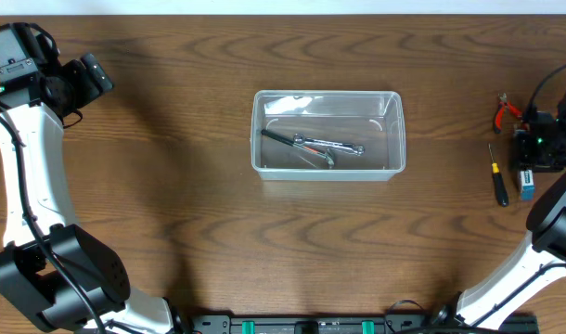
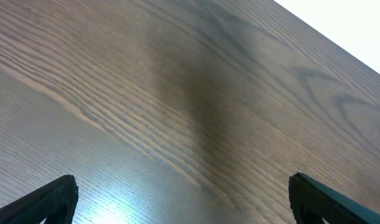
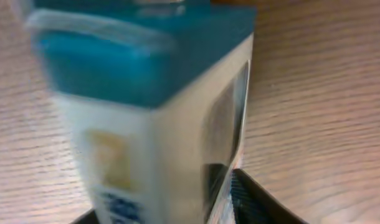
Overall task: Pack container
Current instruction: 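Move the right gripper to the blue-and-white package and grasp it, then carry the package with the right gripper into the container and release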
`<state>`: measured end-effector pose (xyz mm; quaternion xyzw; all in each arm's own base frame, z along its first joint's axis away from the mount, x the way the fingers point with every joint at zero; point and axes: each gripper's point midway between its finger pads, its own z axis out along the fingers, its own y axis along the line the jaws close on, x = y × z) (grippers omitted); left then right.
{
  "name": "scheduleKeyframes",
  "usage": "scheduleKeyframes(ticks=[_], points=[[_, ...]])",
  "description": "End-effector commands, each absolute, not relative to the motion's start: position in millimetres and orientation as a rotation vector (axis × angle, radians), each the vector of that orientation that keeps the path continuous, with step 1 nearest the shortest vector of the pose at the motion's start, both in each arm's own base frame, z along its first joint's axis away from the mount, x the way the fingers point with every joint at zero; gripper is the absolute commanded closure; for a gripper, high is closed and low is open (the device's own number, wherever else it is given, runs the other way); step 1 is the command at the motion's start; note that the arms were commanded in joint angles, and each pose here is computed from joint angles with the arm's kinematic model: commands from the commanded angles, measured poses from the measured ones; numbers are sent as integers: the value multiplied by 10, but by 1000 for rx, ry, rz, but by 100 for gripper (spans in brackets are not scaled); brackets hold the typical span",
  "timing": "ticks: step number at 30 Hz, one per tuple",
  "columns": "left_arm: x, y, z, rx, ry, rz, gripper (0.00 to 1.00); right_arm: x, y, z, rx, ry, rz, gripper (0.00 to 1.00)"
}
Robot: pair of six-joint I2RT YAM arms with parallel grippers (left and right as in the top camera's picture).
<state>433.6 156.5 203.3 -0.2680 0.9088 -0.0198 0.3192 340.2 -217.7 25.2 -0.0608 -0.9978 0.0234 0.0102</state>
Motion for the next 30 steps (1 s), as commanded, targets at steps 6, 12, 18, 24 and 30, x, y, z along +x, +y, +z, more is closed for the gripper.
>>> scheduleKeyframes(ticks=[6, 12, 18, 24, 30], points=[[4340, 1590, 2116, -697, 2373, -36, 2, 3380, -2190, 242, -247, -3112, 62, 78], [4340, 1590, 2116, -697, 2373, -36, 2, 3446, -2224, 330, -322, -3127, 79, 83], [4340, 1590, 2116, -697, 2373, -36, 2, 3773, -2208, 778, -325, -3244, 19, 85], [4340, 1590, 2116, -697, 2373, -36, 2, 4179, -2020, 1555, -219, -3397, 25, 85], [4340, 1590, 2116, -697, 2373, -36, 2, 4628, -1385, 2368, 51, -3609, -50, 84]])
